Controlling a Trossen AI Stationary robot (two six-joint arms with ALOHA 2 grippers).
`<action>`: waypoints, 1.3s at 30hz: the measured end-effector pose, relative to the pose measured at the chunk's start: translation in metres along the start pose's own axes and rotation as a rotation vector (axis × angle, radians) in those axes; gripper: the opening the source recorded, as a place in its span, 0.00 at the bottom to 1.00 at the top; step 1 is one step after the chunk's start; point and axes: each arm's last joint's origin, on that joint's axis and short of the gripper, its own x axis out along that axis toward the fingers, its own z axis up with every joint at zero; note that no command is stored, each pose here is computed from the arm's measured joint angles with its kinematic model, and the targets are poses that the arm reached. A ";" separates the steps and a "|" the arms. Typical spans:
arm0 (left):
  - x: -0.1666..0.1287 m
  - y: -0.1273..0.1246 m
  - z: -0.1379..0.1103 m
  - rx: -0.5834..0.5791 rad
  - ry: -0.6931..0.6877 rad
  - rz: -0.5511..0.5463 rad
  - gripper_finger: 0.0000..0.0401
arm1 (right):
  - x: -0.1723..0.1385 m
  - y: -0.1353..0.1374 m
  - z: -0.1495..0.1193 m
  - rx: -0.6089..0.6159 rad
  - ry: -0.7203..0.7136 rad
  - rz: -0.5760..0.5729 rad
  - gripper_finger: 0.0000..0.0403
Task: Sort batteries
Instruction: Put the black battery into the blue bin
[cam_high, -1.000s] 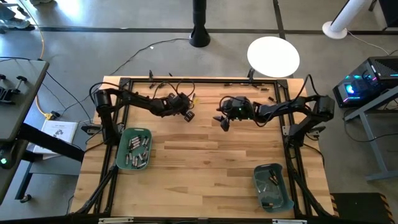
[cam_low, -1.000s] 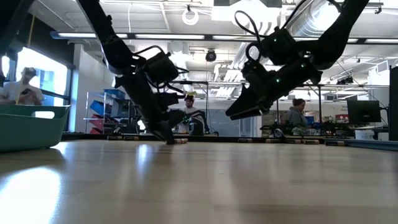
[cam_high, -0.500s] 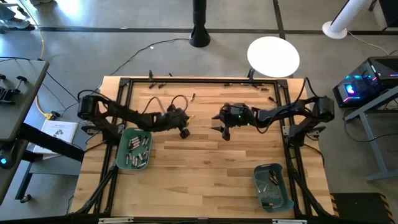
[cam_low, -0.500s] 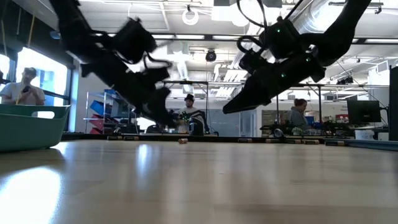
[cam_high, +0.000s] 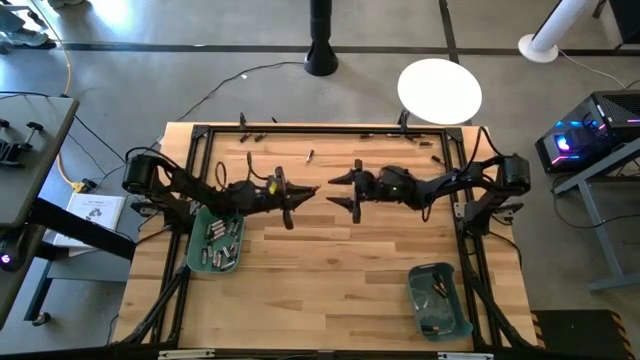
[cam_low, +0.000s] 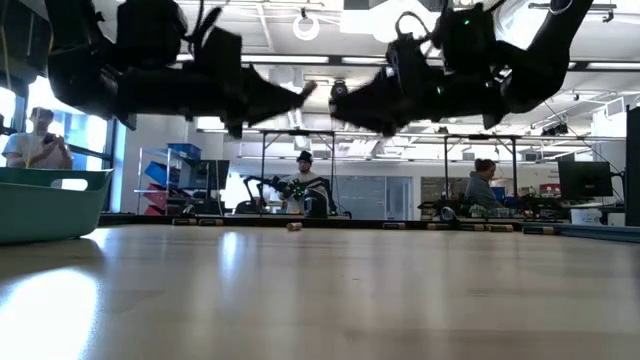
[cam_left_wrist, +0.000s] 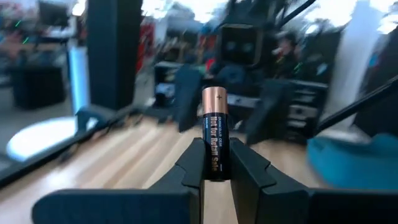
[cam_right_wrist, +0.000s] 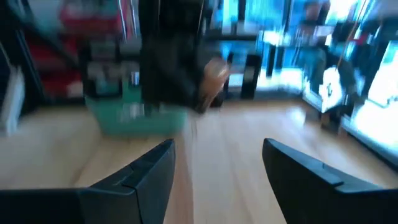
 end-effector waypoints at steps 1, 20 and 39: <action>0.001 -0.001 0.003 0.001 -0.025 -0.022 0.08 | 0.000 0.000 0.004 0.003 -0.046 0.000 0.59; 0.010 -0.006 0.015 0.042 -0.091 -0.114 0.08 | 0.024 0.000 0.046 -0.033 -0.139 0.233 0.44; 0.010 -0.006 0.015 0.033 -0.088 -0.121 0.14 | 0.026 0.000 0.044 -0.033 -0.097 0.220 0.07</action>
